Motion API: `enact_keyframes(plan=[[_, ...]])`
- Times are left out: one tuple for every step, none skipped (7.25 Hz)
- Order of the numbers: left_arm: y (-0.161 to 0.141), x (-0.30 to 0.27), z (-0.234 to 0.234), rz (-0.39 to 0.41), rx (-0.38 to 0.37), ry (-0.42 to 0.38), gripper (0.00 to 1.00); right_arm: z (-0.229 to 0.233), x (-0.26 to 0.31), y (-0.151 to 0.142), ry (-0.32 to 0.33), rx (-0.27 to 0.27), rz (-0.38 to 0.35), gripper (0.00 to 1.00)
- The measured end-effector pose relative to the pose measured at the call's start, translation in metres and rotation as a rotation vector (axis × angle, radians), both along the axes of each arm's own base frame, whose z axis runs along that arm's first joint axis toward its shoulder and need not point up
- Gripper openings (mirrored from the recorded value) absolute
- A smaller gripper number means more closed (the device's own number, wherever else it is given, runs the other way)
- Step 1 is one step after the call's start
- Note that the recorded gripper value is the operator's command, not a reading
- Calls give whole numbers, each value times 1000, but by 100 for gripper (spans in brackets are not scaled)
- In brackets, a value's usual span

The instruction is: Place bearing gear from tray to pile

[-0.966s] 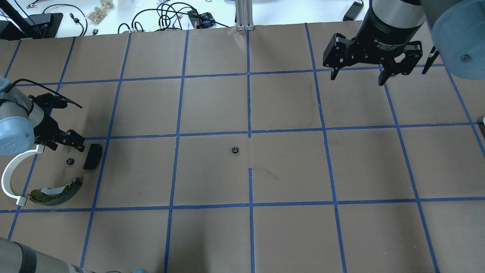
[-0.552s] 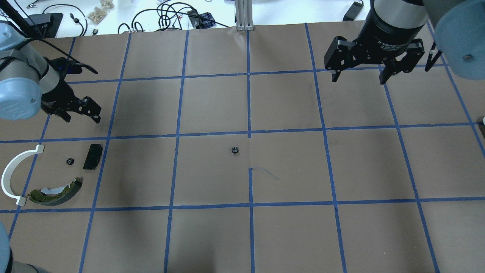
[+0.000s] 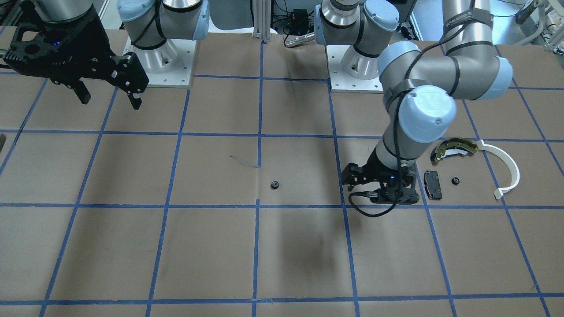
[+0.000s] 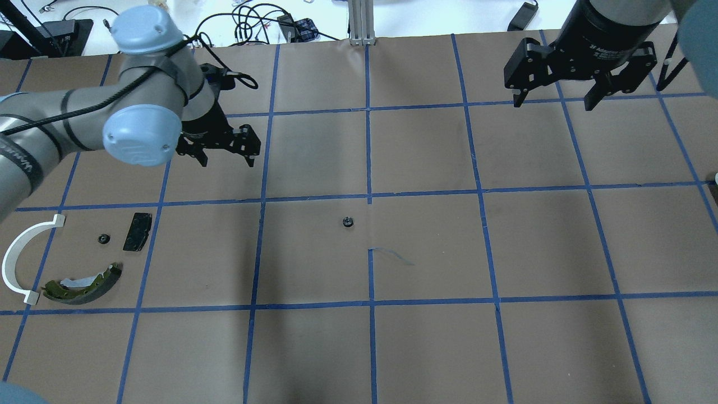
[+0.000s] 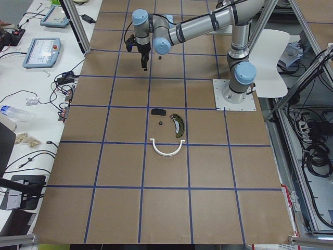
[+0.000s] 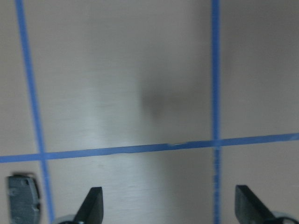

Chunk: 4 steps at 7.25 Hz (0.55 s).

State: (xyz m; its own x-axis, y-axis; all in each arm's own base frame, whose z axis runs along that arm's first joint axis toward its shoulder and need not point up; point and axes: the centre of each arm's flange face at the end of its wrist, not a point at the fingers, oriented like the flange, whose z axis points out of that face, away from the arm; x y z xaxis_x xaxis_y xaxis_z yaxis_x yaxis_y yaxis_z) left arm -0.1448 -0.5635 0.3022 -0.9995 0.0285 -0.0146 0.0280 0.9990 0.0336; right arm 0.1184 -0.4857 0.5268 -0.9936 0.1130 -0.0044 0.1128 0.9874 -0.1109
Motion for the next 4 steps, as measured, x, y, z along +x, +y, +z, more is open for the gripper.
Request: enact_keyframes(plan=[[11, -41, -7, -14, 11, 15, 100, 1, 0, -4, -2, -9, 0, 100], [21, -74, -16, -44, 24, 32, 100, 5, 0, -12, -7, -14, 3, 100], [28, -99, -26, -66, 36, 49, 100, 7, 0, -21, -10, -4, 7, 100], [35, -123, -36, -81, 37, 68, 100, 7, 0, -25, -10, 8, 23, 100]])
